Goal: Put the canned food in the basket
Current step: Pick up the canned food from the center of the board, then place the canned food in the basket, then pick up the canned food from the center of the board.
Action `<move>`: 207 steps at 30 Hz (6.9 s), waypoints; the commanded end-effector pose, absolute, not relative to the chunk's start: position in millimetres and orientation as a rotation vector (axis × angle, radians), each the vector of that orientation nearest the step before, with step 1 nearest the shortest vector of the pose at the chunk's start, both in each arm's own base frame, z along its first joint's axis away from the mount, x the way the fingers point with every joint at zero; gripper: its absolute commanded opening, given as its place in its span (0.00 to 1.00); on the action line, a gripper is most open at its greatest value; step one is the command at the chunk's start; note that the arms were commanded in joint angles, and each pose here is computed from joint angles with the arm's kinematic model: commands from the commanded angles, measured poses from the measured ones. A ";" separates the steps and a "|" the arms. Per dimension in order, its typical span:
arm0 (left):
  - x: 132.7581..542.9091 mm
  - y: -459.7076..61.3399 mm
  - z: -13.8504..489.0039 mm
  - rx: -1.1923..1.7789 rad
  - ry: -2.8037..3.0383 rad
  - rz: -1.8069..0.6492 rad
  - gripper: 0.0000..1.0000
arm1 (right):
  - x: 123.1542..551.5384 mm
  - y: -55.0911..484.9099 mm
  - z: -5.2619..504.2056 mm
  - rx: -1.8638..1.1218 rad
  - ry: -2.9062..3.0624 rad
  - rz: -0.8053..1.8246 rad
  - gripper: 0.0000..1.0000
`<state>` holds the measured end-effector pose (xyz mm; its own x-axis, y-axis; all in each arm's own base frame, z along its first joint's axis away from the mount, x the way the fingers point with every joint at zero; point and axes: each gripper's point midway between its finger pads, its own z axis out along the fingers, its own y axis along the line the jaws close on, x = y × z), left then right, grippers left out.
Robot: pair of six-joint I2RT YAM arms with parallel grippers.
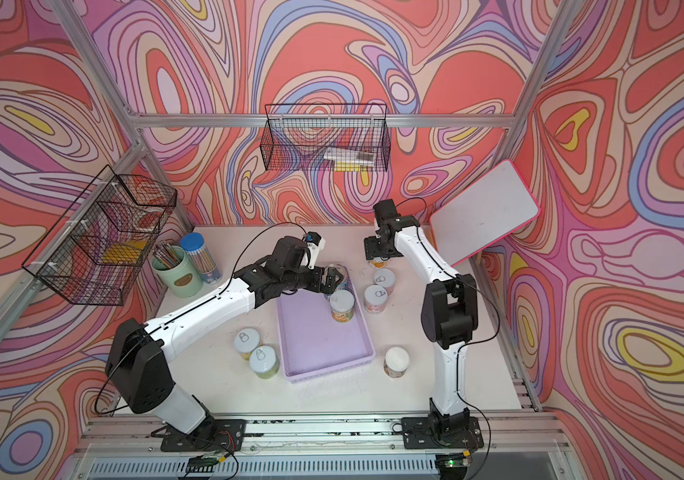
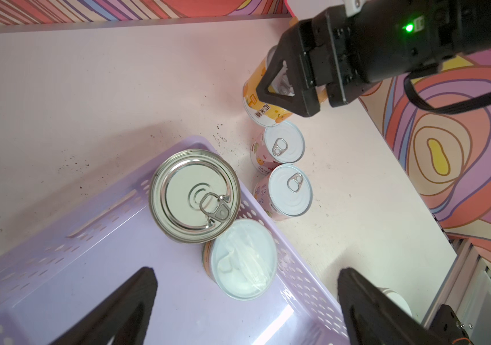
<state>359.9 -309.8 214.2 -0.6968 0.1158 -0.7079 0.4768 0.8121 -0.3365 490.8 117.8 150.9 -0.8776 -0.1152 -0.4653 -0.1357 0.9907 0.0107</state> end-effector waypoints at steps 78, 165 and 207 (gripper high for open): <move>283.9 -130.3 174.7 -0.314 2.237 -0.911 0.99 | 341.4 343.6 205.0 -0.959 2.337 0.221 0.38; 253.0 -63.1 191.0 -0.434 2.313 -0.552 0.99 | 390.0 402.1 181.7 -0.919 2.263 0.248 0.91; 227.6 -86.7 128.8 -0.337 2.710 -0.039 0.99 | 304.9 376.4 232.2 -0.560 2.130 0.954 0.93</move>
